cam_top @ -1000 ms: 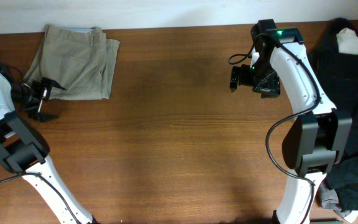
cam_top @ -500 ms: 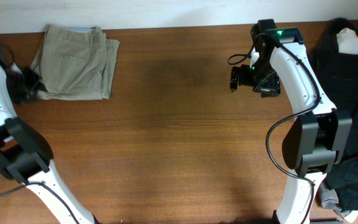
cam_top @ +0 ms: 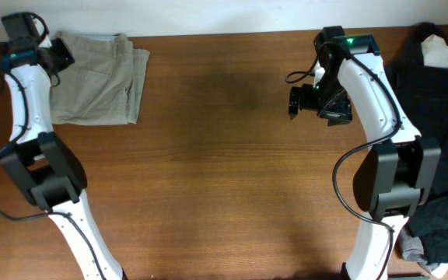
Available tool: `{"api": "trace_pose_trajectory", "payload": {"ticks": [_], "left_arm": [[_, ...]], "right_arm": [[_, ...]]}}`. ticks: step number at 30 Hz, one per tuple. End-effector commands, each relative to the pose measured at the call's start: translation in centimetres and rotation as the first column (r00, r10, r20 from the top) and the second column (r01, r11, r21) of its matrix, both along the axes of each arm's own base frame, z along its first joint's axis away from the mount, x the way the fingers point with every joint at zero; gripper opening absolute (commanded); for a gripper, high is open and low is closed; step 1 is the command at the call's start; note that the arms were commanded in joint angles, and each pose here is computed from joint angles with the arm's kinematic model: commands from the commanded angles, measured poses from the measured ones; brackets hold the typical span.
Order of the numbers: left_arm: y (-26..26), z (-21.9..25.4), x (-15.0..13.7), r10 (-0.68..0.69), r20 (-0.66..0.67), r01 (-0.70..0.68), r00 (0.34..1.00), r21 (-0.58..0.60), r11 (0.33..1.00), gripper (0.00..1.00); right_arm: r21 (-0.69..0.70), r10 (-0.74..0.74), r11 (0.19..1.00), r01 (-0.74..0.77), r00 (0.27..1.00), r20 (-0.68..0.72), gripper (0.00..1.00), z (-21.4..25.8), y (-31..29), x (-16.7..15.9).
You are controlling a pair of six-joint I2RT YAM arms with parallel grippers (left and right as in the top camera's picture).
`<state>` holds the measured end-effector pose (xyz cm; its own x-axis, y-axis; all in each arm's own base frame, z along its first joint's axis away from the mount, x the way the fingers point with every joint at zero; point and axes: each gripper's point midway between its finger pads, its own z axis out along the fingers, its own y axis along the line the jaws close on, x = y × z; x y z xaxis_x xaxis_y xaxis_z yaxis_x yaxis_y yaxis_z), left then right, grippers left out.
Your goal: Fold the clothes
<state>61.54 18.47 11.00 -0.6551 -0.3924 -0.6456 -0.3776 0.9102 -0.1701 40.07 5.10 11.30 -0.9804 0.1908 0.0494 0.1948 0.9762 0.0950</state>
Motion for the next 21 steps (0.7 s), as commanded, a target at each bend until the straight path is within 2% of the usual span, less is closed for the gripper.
{"api": "trace_pose_trajectory", "payload": {"ticks": [1,12,21], "left_arm": [[0.7,-5.6,-0.1,-0.002,-0.076,0.002,0.997,0.004,1.0,0.01],[1.6,-12.2,-1.6,0.015,-0.183,-0.02,0.983,-0.023,1.0,0.01],[5.2,-15.7,-3.7,0.073,-0.236,-0.082,0.969,-0.031,0.996,0.02]], "right_arm": [[-0.004,0.005,1.0,-0.005,1.0,0.011,0.99,0.9,-0.3,-0.2],[-0.005,0.005,1.0,-0.005,1.0,-0.006,0.99,0.9,-0.3,-0.6],[-0.003,0.001,1.0,-0.001,1.0,-0.028,0.99,0.9,-0.3,-1.1]]}}
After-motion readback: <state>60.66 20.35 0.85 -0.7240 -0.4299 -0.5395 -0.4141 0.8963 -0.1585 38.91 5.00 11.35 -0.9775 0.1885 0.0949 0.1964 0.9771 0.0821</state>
